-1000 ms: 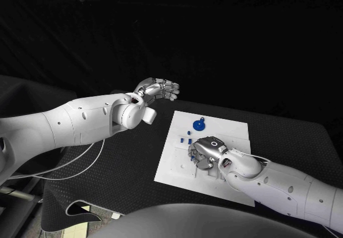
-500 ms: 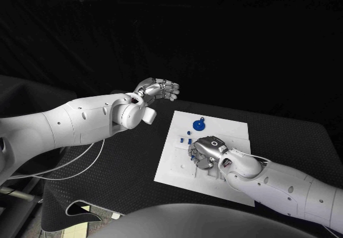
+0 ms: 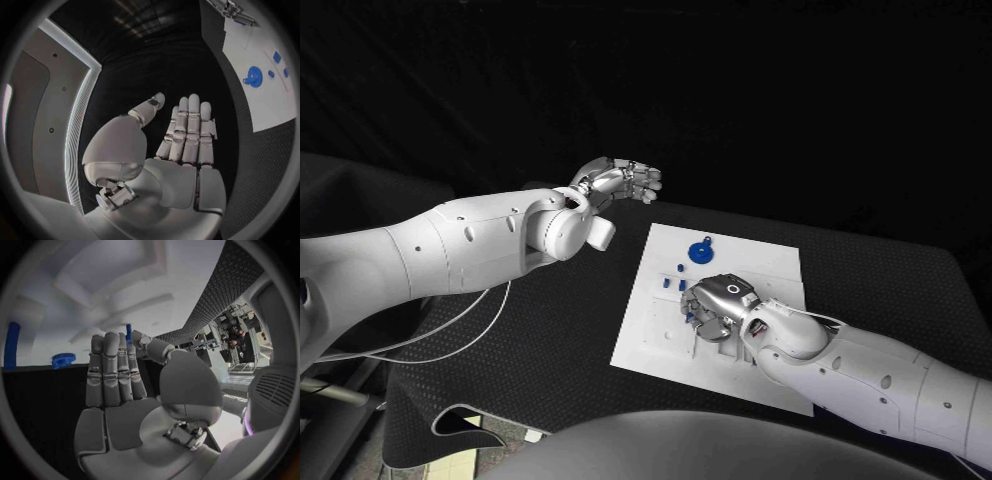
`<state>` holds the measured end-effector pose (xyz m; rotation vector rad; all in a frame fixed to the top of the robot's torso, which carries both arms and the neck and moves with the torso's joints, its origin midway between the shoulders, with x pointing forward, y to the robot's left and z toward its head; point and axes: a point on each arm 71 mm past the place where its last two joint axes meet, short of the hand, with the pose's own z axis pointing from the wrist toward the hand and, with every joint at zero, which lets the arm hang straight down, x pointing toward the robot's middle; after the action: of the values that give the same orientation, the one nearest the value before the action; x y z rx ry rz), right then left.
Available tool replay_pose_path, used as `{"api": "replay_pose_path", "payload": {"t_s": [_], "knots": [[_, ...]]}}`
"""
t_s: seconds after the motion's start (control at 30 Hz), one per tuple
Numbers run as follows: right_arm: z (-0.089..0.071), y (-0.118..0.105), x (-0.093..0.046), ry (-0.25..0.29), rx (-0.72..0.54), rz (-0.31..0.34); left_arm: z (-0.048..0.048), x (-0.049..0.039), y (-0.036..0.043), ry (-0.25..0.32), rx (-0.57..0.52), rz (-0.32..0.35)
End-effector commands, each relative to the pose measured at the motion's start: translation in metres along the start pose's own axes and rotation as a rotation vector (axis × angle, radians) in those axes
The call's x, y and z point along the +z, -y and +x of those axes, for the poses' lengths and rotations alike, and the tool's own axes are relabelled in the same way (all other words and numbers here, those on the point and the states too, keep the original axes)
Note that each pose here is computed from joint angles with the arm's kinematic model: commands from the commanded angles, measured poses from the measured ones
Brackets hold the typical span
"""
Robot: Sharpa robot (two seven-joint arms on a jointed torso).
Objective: Assemble the parts on the task board
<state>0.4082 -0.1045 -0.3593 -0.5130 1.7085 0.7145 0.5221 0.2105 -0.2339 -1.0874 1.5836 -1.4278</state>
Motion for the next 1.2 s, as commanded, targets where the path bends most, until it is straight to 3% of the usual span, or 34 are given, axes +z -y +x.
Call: {"api": "replay_pose_path", "payload": {"t_s": [0.03,1.2], "knots": [[0.0007,0.0001,-0.0002,-0.006,-0.013,-0.001,0.0024,0.0005,0.0015,-0.016,-0.011,0.006],[0.0036,-0.0013,0.0014,-0.042,-0.024,0.0,0.0045,0.0009,0.0014,-0.023,-0.013,0.003]]}}
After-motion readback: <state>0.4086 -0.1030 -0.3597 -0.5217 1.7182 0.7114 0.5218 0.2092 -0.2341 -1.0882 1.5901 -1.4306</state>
